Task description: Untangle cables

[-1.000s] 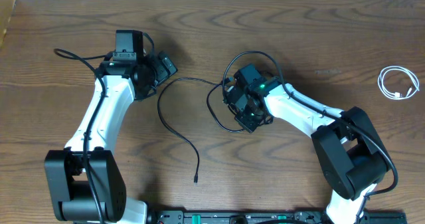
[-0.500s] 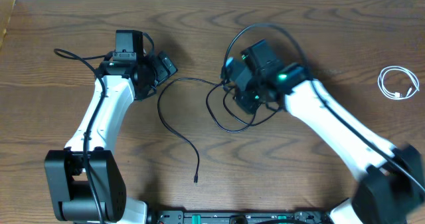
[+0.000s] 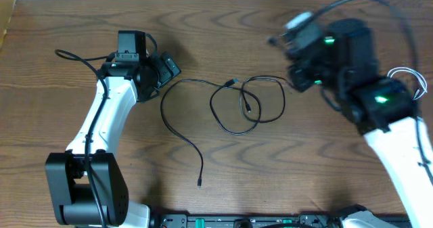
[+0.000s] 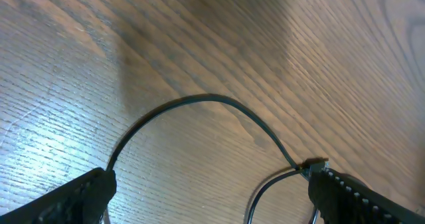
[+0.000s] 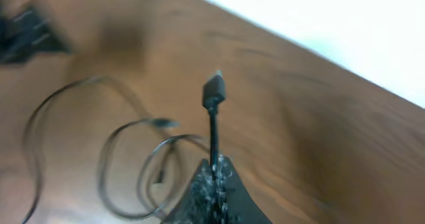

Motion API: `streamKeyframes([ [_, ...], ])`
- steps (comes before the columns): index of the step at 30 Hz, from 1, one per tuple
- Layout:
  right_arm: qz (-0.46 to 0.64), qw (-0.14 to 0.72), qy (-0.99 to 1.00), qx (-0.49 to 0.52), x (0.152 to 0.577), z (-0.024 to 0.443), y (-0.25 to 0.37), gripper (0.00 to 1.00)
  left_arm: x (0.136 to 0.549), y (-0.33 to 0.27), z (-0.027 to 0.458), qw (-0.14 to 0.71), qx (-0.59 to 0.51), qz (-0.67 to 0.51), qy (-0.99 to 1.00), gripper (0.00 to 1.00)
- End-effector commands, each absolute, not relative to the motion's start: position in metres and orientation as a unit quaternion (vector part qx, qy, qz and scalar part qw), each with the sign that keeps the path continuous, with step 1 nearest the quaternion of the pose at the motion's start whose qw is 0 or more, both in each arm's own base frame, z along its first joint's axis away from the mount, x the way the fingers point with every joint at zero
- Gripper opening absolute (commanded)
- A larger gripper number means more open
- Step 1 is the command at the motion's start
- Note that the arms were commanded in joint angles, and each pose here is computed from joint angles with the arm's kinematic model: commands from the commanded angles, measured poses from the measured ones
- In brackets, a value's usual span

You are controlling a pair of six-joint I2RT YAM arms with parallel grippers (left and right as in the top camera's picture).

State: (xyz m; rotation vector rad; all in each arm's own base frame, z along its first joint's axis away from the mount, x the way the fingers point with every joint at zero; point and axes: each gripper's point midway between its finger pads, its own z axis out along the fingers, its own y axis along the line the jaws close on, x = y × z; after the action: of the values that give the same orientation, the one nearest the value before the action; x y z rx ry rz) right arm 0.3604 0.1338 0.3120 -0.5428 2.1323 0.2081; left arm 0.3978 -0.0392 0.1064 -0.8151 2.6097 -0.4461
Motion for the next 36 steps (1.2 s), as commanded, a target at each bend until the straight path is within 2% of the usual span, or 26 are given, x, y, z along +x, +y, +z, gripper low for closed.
streamKeyframes([
  [1, 0.048, 0.484, 0.87, -0.084, 0.365, 0.339, 0.077, 0.01, 0.394, -0.036, 0.099, 0.178, -0.291, -0.148, 0.928, 0.98],
  [7, 0.042, 0.518, 0.843, 0.139, 0.357, 0.365, -0.017, 0.01, 0.394, -0.036, 0.099, 0.178, -0.291, -0.148, 0.928, 0.98],
  [10, 0.066, 0.516, 0.829, 0.206, 0.352, 0.366, -0.041, 0.01, 0.394, -0.036, 0.099, 0.178, -0.291, -0.148, 0.928, 0.98],
  [16, 0.136, 0.452, 0.863, 0.178, 0.352, 0.332, -0.018, 0.02, 0.394, -0.036, 0.099, 0.178, -0.291, -0.148, 0.928, 0.98],
  [21, 0.184, 0.373, 0.901, 0.12, 0.354, 0.291, 0.021, 0.17, 0.394, -0.036, 0.099, 0.178, -0.291, -0.148, 0.928, 0.98],
  [23, 0.199, 0.341, 0.913, 0.1, 0.355, 0.275, 0.037, 0.28, 0.394, -0.036, 0.099, 0.178, -0.291, -0.148, 0.928, 0.98],
  [26, 0.211, 0.291, 0.93, 0.076, 0.358, 0.248, 0.06, 0.34, 0.394, -0.036, 0.099, 0.178, -0.291, -0.148, 0.928, 0.98],
  [34, 0.252, 0.168, 0.953, -0.003, 0.359, 0.18, 0.143, 0.37, 0.394, -0.036, 0.099, 0.178, -0.291, -0.148, 0.928, 0.98],
  [36, 0.265, 0.14, 0.954, -0.004, 0.358, 0.164, 0.164, 0.43, 0.394, -0.036, 0.099, 0.178, -0.291, -0.148, 0.928, 0.98],
])
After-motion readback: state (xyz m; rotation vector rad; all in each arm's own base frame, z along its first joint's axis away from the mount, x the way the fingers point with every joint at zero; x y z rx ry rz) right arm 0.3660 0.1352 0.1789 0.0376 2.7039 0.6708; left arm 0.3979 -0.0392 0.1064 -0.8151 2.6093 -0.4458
